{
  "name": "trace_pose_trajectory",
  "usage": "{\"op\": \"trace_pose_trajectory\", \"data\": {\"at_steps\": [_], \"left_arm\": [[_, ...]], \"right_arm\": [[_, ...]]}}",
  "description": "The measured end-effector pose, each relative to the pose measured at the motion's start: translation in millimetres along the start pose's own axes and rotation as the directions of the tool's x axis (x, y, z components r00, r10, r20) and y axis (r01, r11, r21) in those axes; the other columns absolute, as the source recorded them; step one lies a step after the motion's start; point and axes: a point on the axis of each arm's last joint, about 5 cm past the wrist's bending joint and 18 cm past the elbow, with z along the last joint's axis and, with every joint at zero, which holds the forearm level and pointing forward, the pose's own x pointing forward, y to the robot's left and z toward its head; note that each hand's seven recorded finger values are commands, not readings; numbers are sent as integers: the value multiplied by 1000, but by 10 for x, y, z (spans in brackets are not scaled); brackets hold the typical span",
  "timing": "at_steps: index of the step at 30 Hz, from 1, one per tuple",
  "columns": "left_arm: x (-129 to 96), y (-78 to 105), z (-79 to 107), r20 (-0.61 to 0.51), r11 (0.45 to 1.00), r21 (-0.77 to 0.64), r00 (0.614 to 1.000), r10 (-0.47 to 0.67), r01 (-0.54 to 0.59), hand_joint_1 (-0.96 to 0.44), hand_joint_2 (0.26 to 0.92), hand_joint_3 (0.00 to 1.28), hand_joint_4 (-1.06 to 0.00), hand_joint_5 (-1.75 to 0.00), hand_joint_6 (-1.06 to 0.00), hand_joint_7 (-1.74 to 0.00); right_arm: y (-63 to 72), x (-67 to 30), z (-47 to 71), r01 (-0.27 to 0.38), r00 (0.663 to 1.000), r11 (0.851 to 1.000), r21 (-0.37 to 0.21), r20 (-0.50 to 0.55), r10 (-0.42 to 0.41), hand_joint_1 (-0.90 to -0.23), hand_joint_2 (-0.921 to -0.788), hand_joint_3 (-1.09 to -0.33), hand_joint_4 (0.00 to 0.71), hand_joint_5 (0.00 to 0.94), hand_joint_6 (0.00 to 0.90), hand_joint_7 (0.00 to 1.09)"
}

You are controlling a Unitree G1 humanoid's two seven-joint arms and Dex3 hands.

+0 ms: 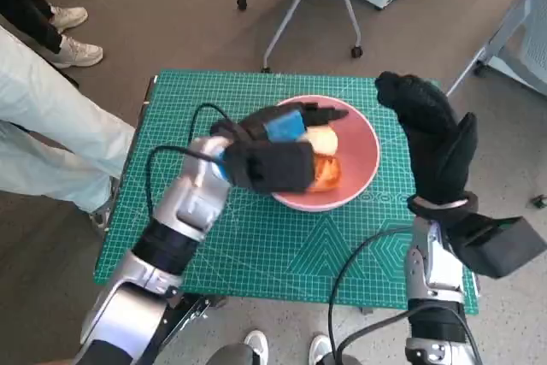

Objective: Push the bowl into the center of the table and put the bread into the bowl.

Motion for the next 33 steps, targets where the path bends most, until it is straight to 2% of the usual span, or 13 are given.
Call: {"op": "trace_pose_trajectory", "data": {"at_steps": [6, 11, 16, 23, 24, 25, 27, 30, 33], "left_arm": [[-178, 200, 56, 99, 991, -103, 991, 91, -81, -400, 921, 41, -12, -5, -220, -9], [-354, 318, 60, 209, 964, -209, 955, 209, -165, -407, 921, 72, -47, -20, -249, -24], [-509, 300, -31, 323, 894, -375, 870, 373, -244, -504, 921, 179, -106, -42, -282, -49], [-608, 240, -132, 447, 819, -522, 741, 501, -239, -613, 921, 344, -112, -39, -258, -71], [-617, 236, -144, 466, 811, -537, 720, 515, -233, -619, 921, 353, -111, -35, -233, -109], [-624, 232, -154, 481, 804, -551, 702, 526, -225, -628, 921, 368, -111, -28, -149, -256], [-628, 220, -167, 506, 793, -573, 671, 542, -208, -645, 921, 384, -110, -20, -61, -416], [-621, 193, -186, 536, 778, -603, 631, 560, -178, -656, 921, 401, -110, -16, -19, -488], [-611, 158, -205, 553, 767, -623, 607, 571, -154, -662, 921, 411, -108, -14, -6, -503]], "right_arm": [[-10, 28, 43, 2, 1000, 1000, -8, 13, -2, -649, -921, -754, 178, 3, 109, 503], [-29, 54, 88, 2, 1000, 1000, -18, 23, -2, -647, -921, -753, 181, 4, 110, 501], [-28, 92, 149, 4, 999, 1000, -24, 42, -3, -645, -921, -756, 182, 4, 109, 500], [-4, 164, 239, -2, 998, 1000, -30, 65, 4, -660, -921, -764, 189, 7, 107, 503], [-1, 178, 252, -5, 998, 999, -35, 68, 8, -663, -921, -764, 191, 7, 108, 504], [0, 191, 266, -8, 997, 999, -38, 71, 10, -667, -921, -765, 193, 8, 108, 506], [2, 219, 291, -11, 997, 999, -43, 79, 14, -673, -921, -765, 196, 9, 109, 508], [4, 258, 338, -23, 995, 998, -58, 95, 28, -679, -921, -765, 195, 8, 102, 509], [3, 284, 372, -33, 993, 997, -73, 106, 41, -677, -921, -765, 194, 7, 97, 509]]}}
